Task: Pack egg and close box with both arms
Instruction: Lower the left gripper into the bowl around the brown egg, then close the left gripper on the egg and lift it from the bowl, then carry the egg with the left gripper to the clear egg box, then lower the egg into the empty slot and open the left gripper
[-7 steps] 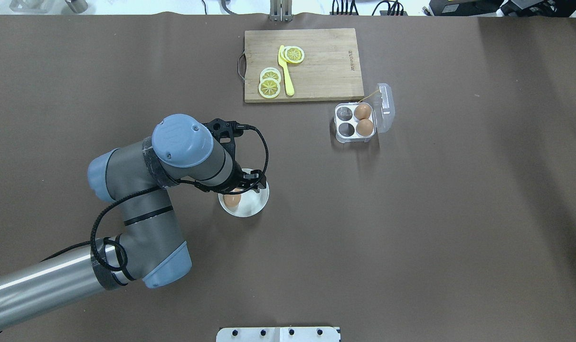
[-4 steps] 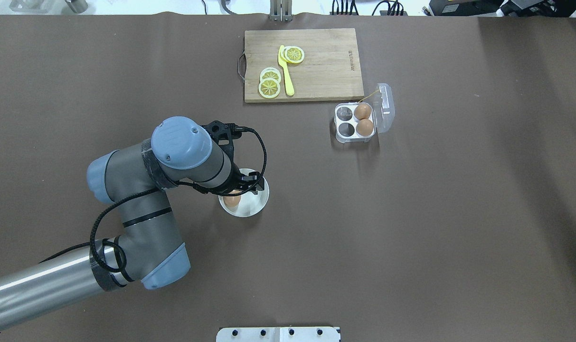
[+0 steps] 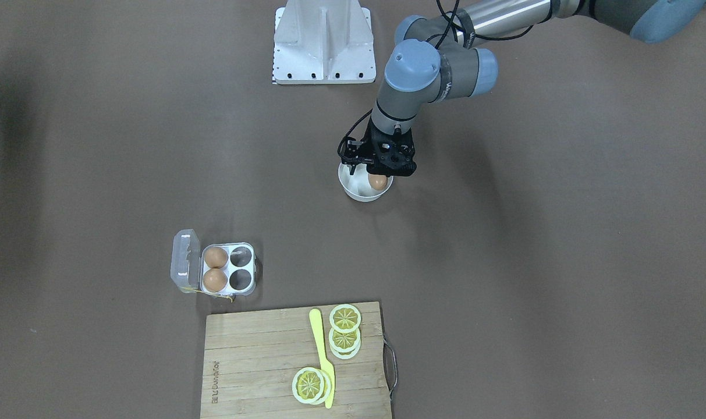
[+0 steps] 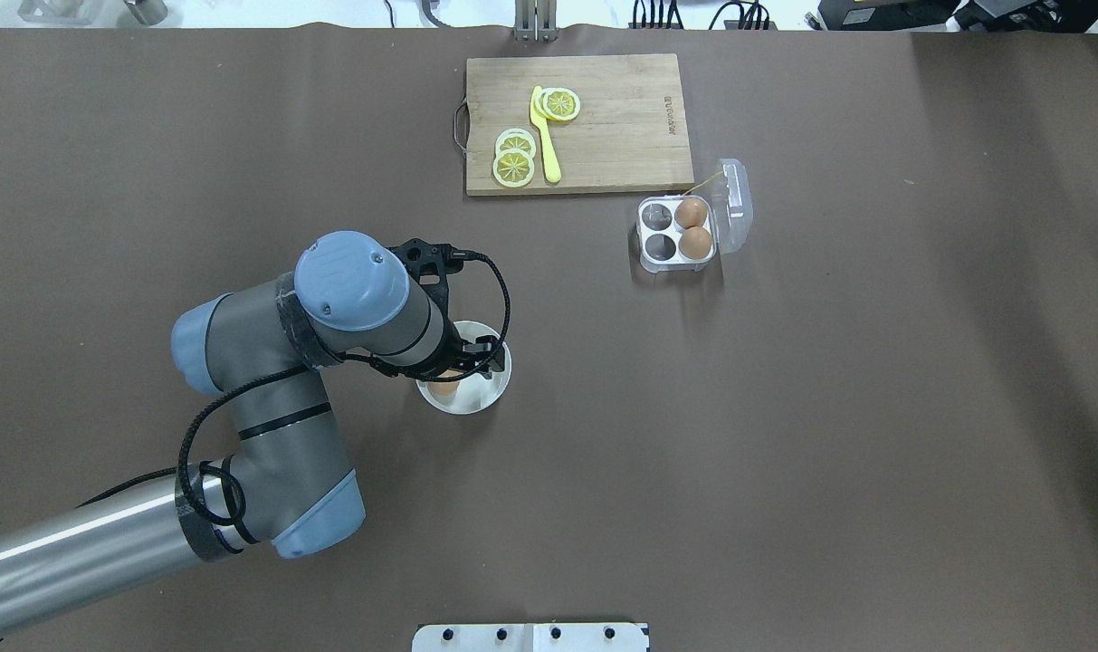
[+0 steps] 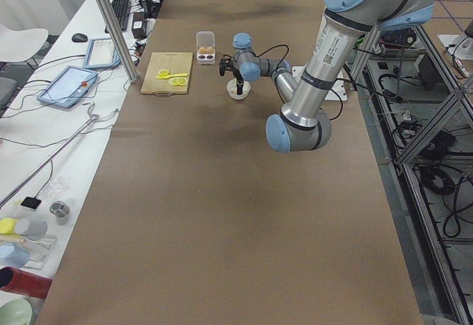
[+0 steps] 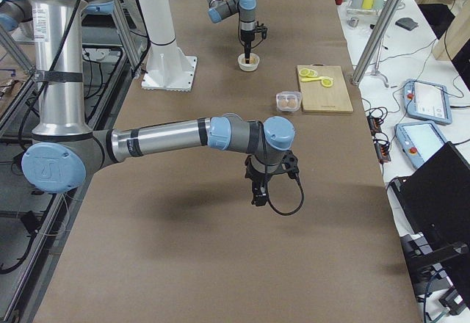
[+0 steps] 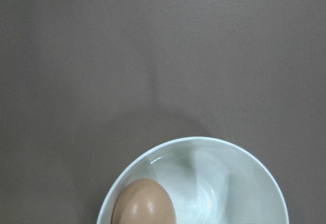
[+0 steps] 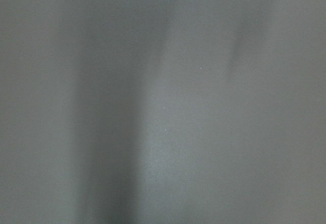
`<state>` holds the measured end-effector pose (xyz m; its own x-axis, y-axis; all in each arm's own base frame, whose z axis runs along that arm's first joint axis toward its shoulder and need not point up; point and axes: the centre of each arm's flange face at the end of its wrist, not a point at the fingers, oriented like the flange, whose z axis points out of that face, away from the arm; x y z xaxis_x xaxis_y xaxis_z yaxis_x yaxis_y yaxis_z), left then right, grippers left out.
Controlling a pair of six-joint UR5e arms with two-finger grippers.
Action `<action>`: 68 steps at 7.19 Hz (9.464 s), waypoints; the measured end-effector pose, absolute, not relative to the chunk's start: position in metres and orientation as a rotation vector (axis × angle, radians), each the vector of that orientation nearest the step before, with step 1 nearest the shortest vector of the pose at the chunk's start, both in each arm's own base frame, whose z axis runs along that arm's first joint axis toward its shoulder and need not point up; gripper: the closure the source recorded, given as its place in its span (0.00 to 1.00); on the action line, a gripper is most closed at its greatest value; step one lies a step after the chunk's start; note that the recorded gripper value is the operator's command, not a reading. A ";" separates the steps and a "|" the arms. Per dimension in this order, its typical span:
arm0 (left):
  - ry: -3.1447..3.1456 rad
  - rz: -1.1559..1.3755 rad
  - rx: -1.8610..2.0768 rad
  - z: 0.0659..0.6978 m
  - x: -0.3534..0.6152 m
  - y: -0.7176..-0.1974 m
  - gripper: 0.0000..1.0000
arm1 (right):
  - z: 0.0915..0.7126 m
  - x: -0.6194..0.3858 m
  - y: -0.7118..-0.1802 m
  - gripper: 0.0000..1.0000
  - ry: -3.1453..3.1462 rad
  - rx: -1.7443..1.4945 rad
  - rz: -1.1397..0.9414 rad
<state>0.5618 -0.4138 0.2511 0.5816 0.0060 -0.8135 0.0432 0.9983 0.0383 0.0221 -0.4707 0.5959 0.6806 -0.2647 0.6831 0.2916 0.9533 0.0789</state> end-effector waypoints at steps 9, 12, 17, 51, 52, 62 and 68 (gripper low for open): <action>0.952 -0.010 0.051 0.246 0.571 -0.409 0.34 | 0.599 0.022 -0.470 0.00 -0.761 -0.044 -0.311; 0.944 -0.012 0.047 0.246 0.578 -0.413 0.34 | 0.600 0.022 -0.469 0.00 -0.761 -0.045 -0.311; 0.954 -0.003 0.057 0.245 0.583 -0.416 0.63 | 0.600 0.022 -0.468 0.00 -0.761 -0.044 -0.311; 1.078 -0.126 0.368 0.038 0.694 -0.518 0.69 | 0.600 0.007 -0.469 0.00 -0.810 -0.055 -0.330; 1.073 -0.167 0.392 0.038 0.691 -0.524 0.69 | 0.600 0.007 -0.469 0.00 -0.811 -0.056 -0.330; 1.094 -0.382 0.469 0.067 0.705 -0.541 0.69 | 0.601 0.007 -0.468 0.00 -0.812 -0.056 -0.332; 1.093 -0.373 0.463 0.067 0.712 -0.534 0.21 | 0.601 0.007 -0.468 0.00 -0.811 -0.055 -0.334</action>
<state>0.7116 -0.5345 0.0669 0.4144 -0.0617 -0.9080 0.5062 0.8448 0.1736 0.0066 -0.4684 0.6008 0.6396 -0.2712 0.7192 0.3132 0.9464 0.0784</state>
